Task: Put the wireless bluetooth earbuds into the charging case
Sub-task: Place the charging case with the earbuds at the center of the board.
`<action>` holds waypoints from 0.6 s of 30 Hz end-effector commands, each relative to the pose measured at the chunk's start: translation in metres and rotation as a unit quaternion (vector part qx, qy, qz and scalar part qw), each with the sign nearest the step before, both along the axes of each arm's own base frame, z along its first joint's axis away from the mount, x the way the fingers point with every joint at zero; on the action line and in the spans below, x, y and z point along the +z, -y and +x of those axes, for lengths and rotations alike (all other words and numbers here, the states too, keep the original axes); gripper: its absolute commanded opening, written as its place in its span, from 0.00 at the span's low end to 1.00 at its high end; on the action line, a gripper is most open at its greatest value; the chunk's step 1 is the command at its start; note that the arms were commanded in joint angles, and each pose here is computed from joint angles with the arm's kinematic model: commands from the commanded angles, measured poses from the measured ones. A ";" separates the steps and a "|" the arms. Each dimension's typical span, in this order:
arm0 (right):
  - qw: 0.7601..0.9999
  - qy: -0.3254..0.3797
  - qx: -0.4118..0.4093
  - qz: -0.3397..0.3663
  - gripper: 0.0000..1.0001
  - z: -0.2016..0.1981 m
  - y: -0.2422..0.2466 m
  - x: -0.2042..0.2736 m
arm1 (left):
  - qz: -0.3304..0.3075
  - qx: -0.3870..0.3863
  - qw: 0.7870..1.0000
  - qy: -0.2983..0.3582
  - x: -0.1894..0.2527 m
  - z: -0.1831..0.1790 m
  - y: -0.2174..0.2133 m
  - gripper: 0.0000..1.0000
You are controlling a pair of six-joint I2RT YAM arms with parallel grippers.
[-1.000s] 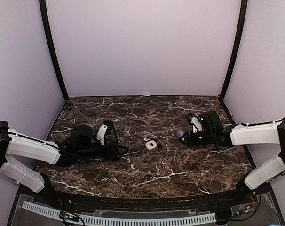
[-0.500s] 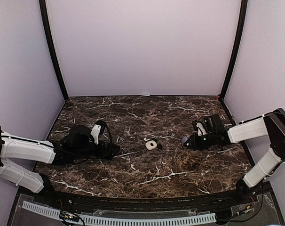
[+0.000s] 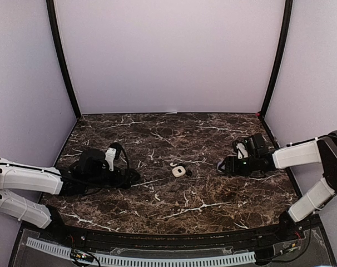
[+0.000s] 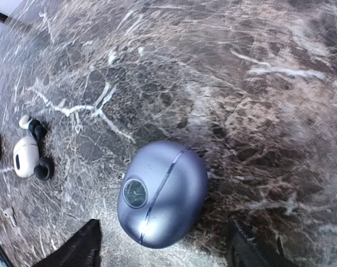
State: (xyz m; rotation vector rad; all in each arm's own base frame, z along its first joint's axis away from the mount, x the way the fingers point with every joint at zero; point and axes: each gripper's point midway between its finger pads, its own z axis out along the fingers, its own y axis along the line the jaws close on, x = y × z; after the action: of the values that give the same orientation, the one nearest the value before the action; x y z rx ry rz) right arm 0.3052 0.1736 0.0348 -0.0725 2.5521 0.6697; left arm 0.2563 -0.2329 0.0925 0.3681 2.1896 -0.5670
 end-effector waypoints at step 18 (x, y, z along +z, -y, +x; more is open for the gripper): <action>0.986 0.144 0.014 -0.086 0.90 0.016 -0.022 0.075 | 0.034 0.051 0.998 -0.008 0.003 0.006 -0.023 0.99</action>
State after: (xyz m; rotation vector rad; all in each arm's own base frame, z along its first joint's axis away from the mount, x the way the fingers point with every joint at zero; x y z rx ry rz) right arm 0.3118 0.1796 0.0869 -0.1835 2.4064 0.4522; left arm 0.2561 -0.2137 0.0876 0.3231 2.2434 -0.4634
